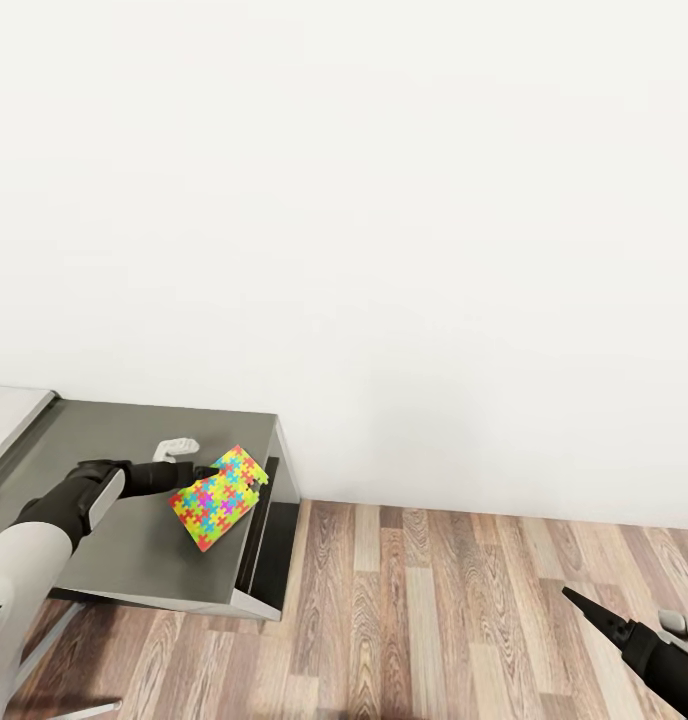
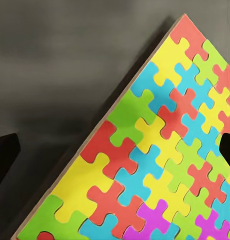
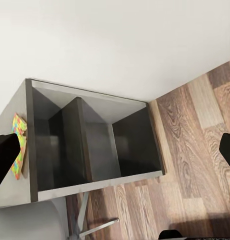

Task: Put all the toys in the child's room - the three board games (two on the bed and one on the table), the two jigsaw puzzles on the table, and the tennis ball on the table - inside the toy box on the table in the child's room.

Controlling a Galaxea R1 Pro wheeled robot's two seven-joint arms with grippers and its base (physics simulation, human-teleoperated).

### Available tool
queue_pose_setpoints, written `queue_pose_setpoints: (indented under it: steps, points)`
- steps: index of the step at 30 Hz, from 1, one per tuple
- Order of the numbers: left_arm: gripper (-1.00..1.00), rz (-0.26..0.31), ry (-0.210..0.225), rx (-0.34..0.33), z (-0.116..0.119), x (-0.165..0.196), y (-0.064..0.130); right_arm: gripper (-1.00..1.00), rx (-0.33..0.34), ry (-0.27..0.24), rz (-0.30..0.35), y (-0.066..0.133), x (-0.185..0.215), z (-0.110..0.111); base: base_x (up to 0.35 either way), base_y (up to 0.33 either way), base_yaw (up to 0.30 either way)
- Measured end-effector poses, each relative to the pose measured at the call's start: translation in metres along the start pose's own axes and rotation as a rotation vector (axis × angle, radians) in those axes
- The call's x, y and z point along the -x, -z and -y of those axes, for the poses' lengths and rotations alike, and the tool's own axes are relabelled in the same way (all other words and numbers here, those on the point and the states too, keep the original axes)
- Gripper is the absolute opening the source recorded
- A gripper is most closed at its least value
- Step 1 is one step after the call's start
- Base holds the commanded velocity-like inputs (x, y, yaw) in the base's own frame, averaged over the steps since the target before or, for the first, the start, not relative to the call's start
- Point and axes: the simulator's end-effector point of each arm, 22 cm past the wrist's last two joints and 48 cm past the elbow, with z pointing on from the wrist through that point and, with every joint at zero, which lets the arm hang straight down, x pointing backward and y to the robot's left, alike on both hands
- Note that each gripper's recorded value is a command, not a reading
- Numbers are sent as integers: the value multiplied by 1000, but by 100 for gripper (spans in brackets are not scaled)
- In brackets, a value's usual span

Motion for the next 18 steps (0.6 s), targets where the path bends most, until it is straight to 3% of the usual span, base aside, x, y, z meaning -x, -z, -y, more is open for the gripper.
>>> queue_pose_setpoints:
  steps: [18]
  points:
    - [100, -2, 2, -21, 4, -1, 0, 100, 0, 0, 0, 0, 0, 0, 0, 0, 0]
